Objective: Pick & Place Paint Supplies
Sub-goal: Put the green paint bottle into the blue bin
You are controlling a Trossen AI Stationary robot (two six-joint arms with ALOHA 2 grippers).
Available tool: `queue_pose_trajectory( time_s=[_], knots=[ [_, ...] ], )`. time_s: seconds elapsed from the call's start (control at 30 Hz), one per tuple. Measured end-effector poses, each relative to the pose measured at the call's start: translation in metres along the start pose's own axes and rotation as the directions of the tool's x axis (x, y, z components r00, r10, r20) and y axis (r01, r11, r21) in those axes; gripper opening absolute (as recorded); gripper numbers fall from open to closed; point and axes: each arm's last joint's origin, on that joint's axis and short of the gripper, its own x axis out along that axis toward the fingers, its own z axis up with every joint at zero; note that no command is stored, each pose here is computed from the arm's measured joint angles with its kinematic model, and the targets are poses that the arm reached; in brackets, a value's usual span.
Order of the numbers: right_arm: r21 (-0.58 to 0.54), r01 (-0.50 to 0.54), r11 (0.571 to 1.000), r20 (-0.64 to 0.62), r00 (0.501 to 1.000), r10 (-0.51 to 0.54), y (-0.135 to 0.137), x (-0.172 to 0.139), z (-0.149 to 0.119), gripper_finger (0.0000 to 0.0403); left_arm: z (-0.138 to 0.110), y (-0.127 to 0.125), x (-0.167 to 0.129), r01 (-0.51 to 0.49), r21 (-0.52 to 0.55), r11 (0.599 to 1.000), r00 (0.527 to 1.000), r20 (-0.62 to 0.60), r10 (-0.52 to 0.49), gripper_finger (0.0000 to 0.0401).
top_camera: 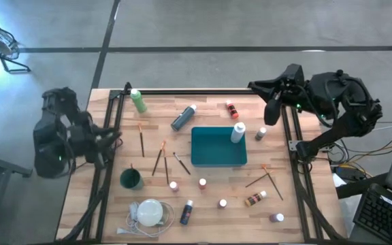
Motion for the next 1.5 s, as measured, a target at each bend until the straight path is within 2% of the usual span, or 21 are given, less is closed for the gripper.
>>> queue_pose_trajectory(
  time_s=[0.17, 0.37, 0.47, 0.67, 0.83, 0.97, 1.13, 1.23, 1.3, 1.43, 1.5],
  knots=[
    [-0.008, 0.008, 1.0, -0.003, 1.0, -0.008, -0.004, -0.003, 0.0, 0.0071, 0.015, 0.026, 0.007, -0.117, -0.101, 0.988, 0.993, 0.005, 0.118, 0.0083],
    [-0.044, 0.012, 0.999, -0.002, 1.0, -0.012, -0.005, -0.003, 0.0, 0.0079, 0.03, 0.05, 0.009, -0.235, -0.202, 0.951, 0.97, 0.014, 0.242, 0.0083],
    [-0.037, 0.03, 0.999, 0.001, 1.0, -0.03, -0.007, -0.001, 0.001, 0.0088, 0.034, 0.05, 0.011, -0.249, -0.224, 0.942, 0.966, 0.009, 0.258, 0.0083],
    [-0.045, 0.085, 0.995, -0.016, 0.996, -0.086, -0.015, 0.005, 0.001, 0.0102, 0.044, 0.053, 0.012, -0.287, -0.33, 0.9, 0.951, 0.013, 0.308, 0.0083],
    [0.0, 0.16, 0.987, -0.061, 0.985, -0.16, -0.027, 0.009, -0.002, 0.0109, 0.041, 0.046, 0.015, -0.276, -0.249, 0.928, 0.958, 0.0, 0.285, 0.0083],
    [0.047, 0.22, 0.974, -0.085, 0.973, -0.215, -0.035, 0.014, -0.003, 0.0115, 0.044, 0.05, 0.015, -0.287, -0.207, 0.935, 0.956, 0.0, 0.294, 0.0083],
    [0.127, 0.307, 0.943, -0.106, 0.95, -0.295, -0.044, 0.03, -0.004, 0.0123, 0.051, 0.055, 0.012, -0.185, -0.193, 0.964, 0.983, -0.026, 0.184, 0.0083],
    [0.135, 0.345, 0.929, -0.132, 0.935, -0.328, -0.047, 0.037, -0.007, 0.0131, 0.051, 0.056, 0.012, -0.166, -0.106, 0.98, 0.986, -0.034, 0.163, 0.0083],
    [0.139, 0.367, 0.92, -0.148, 0.926, -0.347, -0.049, 0.039, -0.008, 0.0136, 0.052, 0.057, 0.011, -0.168, -0.107, 0.98, 0.986, -0.033, 0.165, 0.0083],
    [0.138, 0.401, 0.906, -0.154, 0.912, -0.38, -0.055, 0.046, -0.007, 0.0143, 0.053, 0.062, 0.01, -0.23, -0.193, 0.954, 0.973, -0.014, 0.232, 0.0083],
    [0.12, 0.399, 0.909, -0.162, 0.911, -0.379, -0.056, 0.047, -0.007, 0.0146, 0.054, 0.064, 0.009, -0.244, -0.183, 0.952, 0.969, -0.011, 0.246, 0.0083]
  ],
)
